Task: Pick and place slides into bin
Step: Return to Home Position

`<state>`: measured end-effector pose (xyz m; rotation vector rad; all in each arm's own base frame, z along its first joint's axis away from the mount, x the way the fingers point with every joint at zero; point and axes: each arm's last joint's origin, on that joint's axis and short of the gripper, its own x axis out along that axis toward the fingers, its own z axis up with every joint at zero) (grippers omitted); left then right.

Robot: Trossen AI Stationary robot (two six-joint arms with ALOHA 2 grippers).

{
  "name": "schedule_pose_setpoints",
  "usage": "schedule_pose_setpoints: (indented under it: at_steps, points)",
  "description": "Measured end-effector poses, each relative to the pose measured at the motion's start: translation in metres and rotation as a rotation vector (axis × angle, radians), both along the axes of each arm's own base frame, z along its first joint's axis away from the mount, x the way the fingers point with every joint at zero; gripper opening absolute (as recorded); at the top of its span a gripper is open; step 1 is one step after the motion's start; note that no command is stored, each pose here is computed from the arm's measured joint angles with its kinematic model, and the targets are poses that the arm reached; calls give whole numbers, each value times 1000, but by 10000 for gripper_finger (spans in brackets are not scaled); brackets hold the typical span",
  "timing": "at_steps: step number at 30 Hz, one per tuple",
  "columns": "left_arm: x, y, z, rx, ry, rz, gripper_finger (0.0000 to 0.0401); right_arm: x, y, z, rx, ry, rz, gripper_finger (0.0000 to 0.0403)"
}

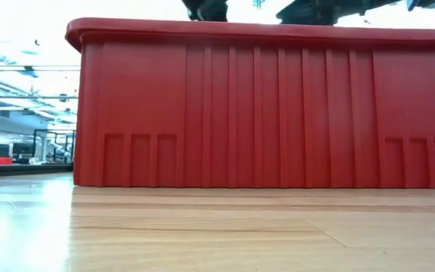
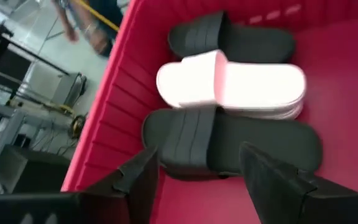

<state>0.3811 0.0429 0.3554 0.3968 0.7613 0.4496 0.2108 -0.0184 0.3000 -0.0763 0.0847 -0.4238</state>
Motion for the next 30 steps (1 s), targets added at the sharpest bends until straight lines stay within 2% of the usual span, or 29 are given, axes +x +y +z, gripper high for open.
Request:
schedule_pose_setpoints:
  at_steps: [8, 15, 22, 30]
  points:
    - [-39, -25, 34, -33, -93, -84, 218, -10, 27, 10, 26, -65, 133, 164]
    - [-80, -44, 49, -62, -165, -135, 218, -29, 41, 24, 24, -137, 219, 164]
    - [-124, -44, 37, -102, -262, -118, 218, -53, 43, 34, 14, -169, 260, 164]
    - [-170, -42, 10, -156, -494, -122, 218, -67, 44, 42, 19, -229, 288, 164]
